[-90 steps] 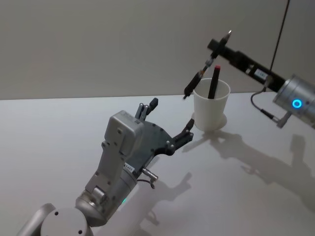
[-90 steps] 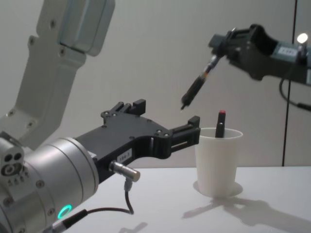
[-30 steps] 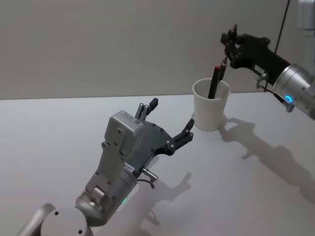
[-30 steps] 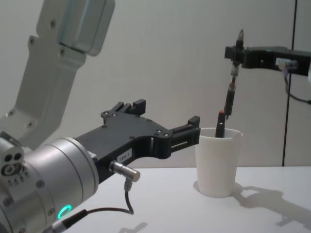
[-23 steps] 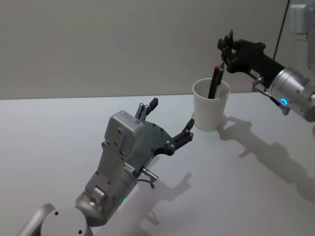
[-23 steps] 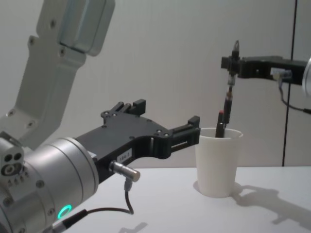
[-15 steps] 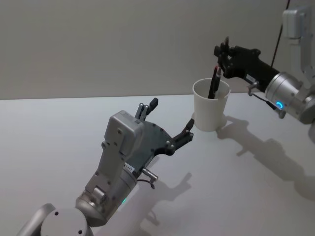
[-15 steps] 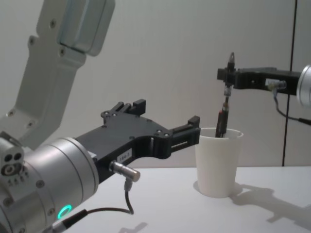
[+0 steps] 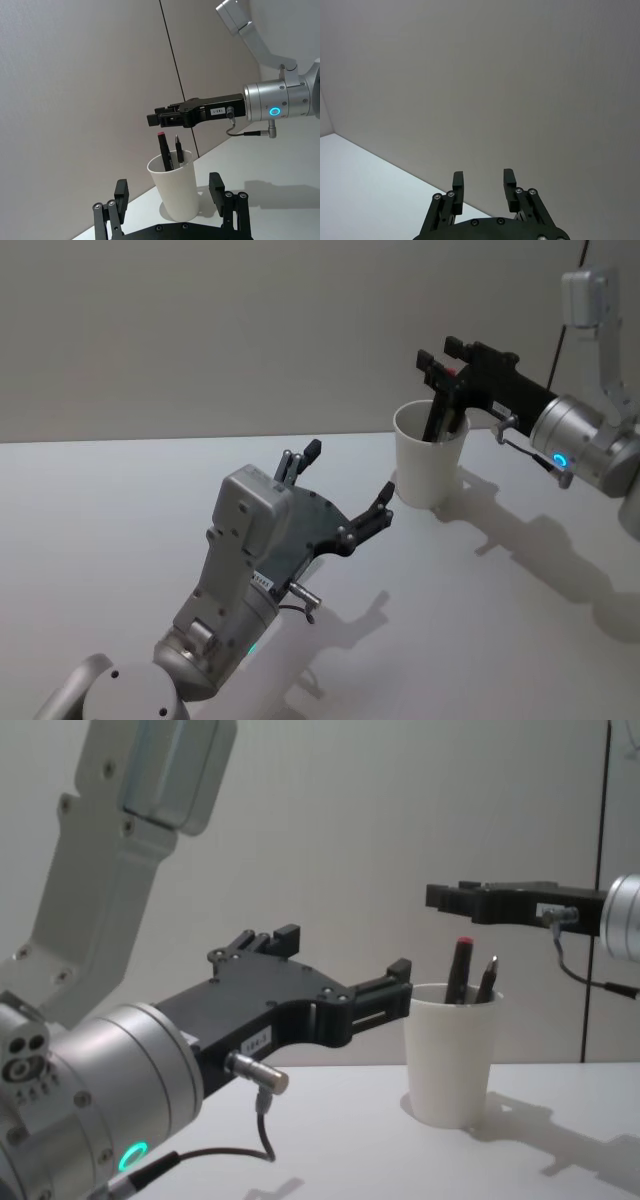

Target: Place the pen into the pen holder.

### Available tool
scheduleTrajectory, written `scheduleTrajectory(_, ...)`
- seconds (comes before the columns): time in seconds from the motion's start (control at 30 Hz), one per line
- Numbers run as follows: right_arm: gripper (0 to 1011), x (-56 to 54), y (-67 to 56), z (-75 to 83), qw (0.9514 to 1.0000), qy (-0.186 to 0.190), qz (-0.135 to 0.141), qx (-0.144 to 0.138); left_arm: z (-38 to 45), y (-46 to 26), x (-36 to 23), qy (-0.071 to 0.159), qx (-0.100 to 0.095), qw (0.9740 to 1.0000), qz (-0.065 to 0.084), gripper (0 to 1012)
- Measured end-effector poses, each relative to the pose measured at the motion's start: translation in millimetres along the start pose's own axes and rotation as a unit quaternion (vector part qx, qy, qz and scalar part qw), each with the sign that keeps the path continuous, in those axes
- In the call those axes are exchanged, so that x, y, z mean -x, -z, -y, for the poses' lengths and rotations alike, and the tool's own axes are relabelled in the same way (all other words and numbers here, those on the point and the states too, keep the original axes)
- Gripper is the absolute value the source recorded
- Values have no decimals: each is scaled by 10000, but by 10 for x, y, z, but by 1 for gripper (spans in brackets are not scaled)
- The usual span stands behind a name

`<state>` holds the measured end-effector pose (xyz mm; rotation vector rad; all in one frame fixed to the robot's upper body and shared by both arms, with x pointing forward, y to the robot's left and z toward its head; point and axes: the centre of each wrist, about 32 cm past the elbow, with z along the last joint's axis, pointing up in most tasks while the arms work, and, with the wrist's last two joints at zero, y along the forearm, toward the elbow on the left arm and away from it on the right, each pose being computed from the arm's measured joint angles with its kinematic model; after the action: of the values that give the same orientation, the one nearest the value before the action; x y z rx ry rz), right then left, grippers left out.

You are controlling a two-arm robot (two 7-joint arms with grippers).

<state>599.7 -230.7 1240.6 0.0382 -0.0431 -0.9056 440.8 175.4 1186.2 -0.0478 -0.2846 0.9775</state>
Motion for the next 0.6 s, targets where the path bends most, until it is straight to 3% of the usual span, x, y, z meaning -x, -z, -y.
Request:
scheduleTrajectory(0.3, 699, -3, 20, -11, 10000, -22, -37, 30, 0, 0, 0, 0, 0, 10000, 0, 1001)
scheduleTrajectory(0.43, 858, -4, 27, -15, 10000, -27, -48, 41, 0, 0, 0, 0, 0, 10000, 0, 1001)
scheduleTrajectory(0.6, 972, -5, 13, -5, 10000, -31, -45, 5, 0, 0, 0, 0, 0, 10000, 0, 1001)
